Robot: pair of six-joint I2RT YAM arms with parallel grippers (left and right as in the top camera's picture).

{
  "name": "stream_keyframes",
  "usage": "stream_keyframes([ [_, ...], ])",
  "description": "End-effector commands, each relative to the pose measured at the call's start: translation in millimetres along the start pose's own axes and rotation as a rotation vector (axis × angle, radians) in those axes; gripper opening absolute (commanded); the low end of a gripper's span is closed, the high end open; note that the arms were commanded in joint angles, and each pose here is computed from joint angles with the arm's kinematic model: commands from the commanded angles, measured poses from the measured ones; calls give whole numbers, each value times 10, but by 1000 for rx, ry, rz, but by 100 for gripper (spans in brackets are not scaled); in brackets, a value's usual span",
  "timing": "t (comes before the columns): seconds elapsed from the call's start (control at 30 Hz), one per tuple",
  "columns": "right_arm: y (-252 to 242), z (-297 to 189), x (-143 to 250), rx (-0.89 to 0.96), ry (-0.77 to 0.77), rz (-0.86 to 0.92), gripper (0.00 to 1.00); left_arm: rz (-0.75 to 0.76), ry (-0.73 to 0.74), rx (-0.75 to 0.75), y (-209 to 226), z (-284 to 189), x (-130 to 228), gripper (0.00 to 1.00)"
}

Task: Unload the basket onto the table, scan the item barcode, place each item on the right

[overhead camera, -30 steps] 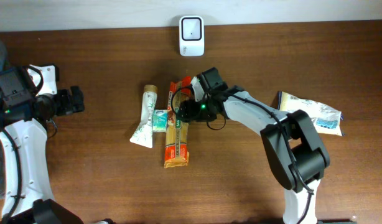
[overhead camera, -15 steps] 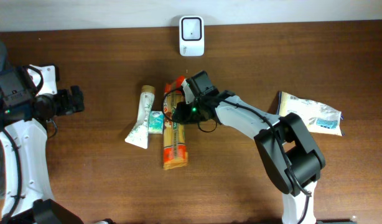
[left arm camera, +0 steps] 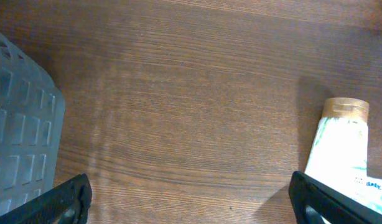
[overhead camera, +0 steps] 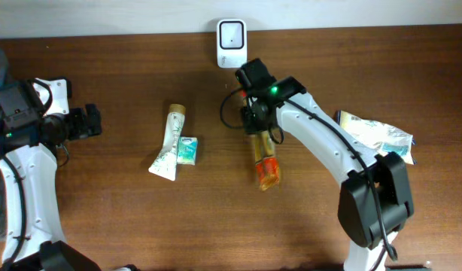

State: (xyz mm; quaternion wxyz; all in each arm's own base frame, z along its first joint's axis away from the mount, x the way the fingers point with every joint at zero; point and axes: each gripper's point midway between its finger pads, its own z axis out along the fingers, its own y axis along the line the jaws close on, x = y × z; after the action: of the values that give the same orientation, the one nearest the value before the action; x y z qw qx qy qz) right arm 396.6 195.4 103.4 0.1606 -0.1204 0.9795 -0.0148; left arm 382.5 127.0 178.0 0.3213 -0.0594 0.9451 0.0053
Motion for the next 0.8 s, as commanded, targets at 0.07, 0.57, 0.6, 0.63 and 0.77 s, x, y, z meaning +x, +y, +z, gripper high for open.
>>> stream_keyframes([
  [0.07,-54,304,66,280,16,-130,4,11,-15,4,10,-20,-46,99],
  [0.57,1441,277,530,-223,105,-473,44,10,-15,4,9,-20,-45,99],
  [0.6,1395,227,466,-244,107,-450,45,11,-15,4,10,-20,-46,99],
  [0.63,1319,135,353,-272,105,-415,49,10,-15,4,10,-20,-46,99],
  [0.77,807,-196,-87,-305,81,-271,61,10,-15,4,9,-20,-45,99],
])
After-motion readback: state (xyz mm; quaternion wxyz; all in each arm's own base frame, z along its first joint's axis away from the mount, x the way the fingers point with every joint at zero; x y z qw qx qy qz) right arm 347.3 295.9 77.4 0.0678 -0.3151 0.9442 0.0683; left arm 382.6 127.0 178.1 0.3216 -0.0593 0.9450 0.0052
